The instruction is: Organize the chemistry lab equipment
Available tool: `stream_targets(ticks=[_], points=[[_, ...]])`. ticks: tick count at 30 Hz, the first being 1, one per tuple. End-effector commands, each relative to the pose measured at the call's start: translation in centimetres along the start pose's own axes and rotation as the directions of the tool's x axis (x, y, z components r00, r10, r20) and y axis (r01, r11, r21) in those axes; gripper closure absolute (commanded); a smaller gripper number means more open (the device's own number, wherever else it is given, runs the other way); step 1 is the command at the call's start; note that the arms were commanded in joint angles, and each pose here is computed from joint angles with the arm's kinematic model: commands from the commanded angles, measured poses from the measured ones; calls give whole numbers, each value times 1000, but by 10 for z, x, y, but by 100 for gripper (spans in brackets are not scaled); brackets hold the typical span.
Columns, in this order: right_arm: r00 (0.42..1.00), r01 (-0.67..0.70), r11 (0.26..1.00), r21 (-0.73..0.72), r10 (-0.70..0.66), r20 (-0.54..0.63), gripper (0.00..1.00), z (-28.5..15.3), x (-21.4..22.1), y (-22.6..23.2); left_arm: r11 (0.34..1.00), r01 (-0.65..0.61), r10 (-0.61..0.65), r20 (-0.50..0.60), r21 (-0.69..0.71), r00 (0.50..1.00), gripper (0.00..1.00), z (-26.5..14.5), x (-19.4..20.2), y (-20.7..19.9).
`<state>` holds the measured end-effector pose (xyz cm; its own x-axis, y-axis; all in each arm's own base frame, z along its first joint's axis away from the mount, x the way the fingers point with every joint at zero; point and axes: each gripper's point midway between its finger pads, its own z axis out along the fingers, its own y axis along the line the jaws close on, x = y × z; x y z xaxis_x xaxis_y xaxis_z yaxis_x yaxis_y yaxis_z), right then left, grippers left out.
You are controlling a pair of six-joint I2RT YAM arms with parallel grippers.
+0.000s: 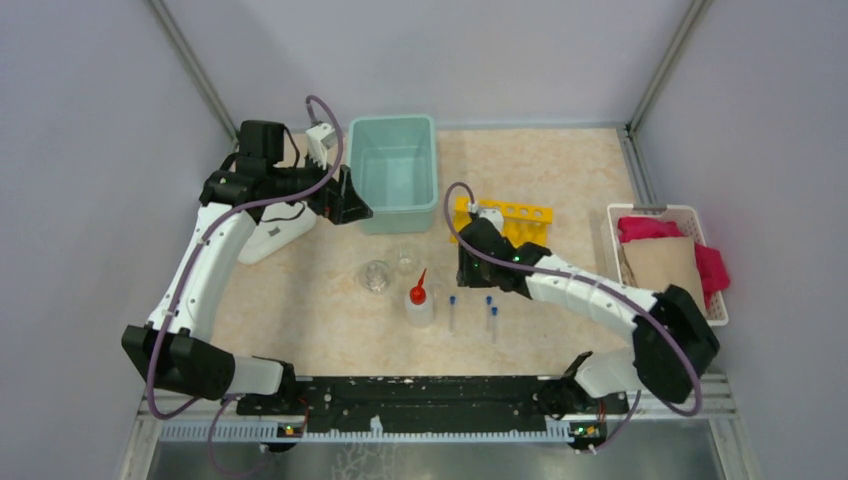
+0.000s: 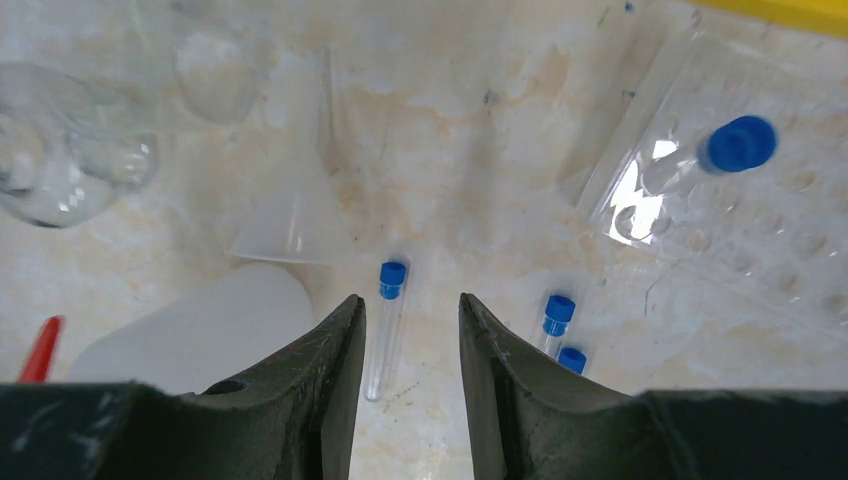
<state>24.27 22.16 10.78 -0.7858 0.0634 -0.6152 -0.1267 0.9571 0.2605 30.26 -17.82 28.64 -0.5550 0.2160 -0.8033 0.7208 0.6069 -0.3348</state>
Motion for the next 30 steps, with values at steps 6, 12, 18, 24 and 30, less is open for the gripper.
stream_targets(ticks=[6,12,18,24,30], points=[[982,39,997,-62,-50,-184,60,33,31,40,1000,-21,21,47,1,999,1,-12,-13,-9],[969,54,998,-13,-56,-240,60,51,49,34,1000,-28,28,51,-3,998,1,-13,-15,-9],[958,81,996,44,-66,-278,61,60,69,22,999,-32,33,52,-6,998,1,-14,-16,-8],[956,87,993,78,-61,-286,71,63,75,15,999,-33,33,52,-5,998,1,-14,-16,-8],[973,97,987,127,-67,-222,87,49,50,10,999,-42,42,55,-4,998,1,-15,-17,-9]])
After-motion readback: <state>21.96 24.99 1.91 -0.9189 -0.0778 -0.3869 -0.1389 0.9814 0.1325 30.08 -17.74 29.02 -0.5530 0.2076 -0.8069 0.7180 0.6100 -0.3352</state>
